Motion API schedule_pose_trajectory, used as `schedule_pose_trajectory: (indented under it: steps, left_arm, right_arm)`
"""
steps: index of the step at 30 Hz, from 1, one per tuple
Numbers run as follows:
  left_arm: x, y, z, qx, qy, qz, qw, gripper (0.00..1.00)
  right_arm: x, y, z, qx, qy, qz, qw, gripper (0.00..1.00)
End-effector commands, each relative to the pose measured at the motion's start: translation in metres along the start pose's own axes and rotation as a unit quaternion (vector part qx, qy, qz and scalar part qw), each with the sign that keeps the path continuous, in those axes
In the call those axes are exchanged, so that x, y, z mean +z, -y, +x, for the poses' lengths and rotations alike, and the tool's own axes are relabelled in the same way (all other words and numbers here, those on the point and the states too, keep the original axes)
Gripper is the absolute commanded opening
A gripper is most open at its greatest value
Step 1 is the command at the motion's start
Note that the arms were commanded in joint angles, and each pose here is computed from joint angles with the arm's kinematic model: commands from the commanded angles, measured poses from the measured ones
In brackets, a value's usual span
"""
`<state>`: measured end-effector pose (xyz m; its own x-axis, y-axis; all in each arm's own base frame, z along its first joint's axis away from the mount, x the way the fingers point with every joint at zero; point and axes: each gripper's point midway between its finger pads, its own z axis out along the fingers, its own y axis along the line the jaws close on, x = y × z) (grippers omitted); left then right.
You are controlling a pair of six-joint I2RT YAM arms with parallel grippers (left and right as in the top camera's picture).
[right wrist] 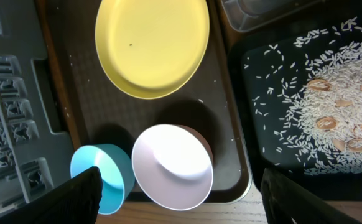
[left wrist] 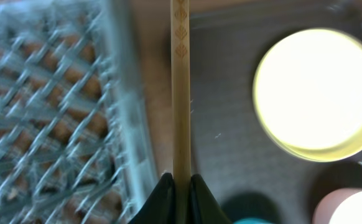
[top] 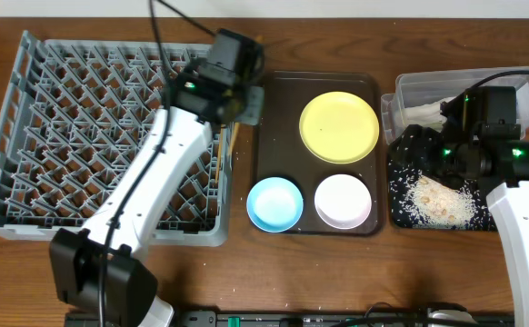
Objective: Sort waste into correct bins and load items into the dishwasher
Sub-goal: 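Carry the second chopstick into the dish rack and release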
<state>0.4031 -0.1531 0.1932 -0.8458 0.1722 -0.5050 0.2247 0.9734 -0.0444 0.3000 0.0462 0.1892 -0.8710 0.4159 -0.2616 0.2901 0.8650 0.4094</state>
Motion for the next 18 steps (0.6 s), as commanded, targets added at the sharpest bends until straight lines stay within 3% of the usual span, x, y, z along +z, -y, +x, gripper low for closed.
schedule_pose_trajectory:
  steps: [1, 5, 18]
  left_arm:
    - [0.007, -0.033, 0.014, -0.055, -0.034, -0.028, 0.998, 0.08]
    - [0.019, -0.053, 0.03, -0.075, -0.06, -0.041, 0.995, 0.08]
    - [0.074, -0.068, 0.065, -0.041, -0.139, -0.081, 0.986, 0.08]
  right_arm:
    - [-0.002, 0.0, -0.002, -0.004, 0.003, 0.0, 1.0, 0.8]
    - [-0.002, -0.001, -0.005, -0.006, 0.009, -0.003, 1.0, 0.8]
    - [-0.002, -0.002, -0.006, -0.007, 0.011, -0.005, 1.0, 0.8]
